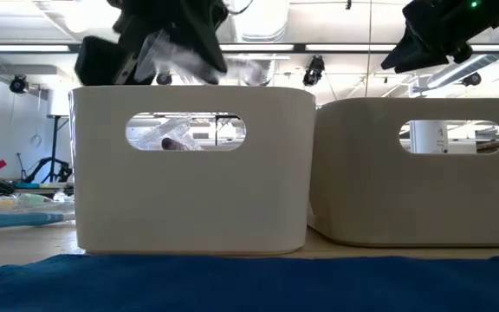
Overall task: Pick & Place Toothbrushes
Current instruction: Put the violet toothbrush into the white bin
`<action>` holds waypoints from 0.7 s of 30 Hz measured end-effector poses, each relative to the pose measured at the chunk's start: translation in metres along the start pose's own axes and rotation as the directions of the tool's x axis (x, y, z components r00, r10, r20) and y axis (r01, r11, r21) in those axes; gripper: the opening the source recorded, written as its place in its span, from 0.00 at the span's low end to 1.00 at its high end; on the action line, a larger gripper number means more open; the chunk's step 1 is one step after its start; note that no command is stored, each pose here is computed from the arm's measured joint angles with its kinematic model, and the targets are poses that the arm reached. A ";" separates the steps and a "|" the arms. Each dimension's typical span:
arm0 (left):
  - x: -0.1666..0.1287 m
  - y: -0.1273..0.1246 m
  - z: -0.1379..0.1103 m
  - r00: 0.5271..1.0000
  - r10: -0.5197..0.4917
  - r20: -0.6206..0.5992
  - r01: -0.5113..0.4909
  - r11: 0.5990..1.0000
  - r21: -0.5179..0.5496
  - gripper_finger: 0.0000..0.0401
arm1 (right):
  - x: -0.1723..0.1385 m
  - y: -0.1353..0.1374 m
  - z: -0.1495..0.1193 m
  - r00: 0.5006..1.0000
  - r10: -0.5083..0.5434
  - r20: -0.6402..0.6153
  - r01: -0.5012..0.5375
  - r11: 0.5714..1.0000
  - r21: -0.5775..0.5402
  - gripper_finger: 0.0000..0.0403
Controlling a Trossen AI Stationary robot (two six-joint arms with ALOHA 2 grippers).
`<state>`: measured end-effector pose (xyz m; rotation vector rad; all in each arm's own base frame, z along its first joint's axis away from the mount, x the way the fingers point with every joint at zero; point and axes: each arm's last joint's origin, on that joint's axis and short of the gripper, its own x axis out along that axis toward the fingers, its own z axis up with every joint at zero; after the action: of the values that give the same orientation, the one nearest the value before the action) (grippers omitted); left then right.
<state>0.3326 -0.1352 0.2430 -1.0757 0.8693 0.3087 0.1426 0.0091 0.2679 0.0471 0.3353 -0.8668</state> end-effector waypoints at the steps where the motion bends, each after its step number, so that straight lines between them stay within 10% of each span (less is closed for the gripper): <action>1: 0.003 0.001 -0.001 1.000 0.009 -0.005 -0.009 1.000 -0.010 0.07 | 0.000 -0.002 0.001 1.000 -0.009 0.003 0.009 1.000 -0.009 0.60; 21: 0.011 0.021 -0.001 0.970 0.172 -0.172 -0.159 0.984 0.084 0.07 | 0.006 -0.012 0.003 0.996 -0.086 0.010 0.086 0.996 -0.037 0.61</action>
<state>0.3264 -0.1279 0.2212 -0.9775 1.1266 0.3218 0.1375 -0.0038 0.2701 -0.0062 0.3473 -0.9452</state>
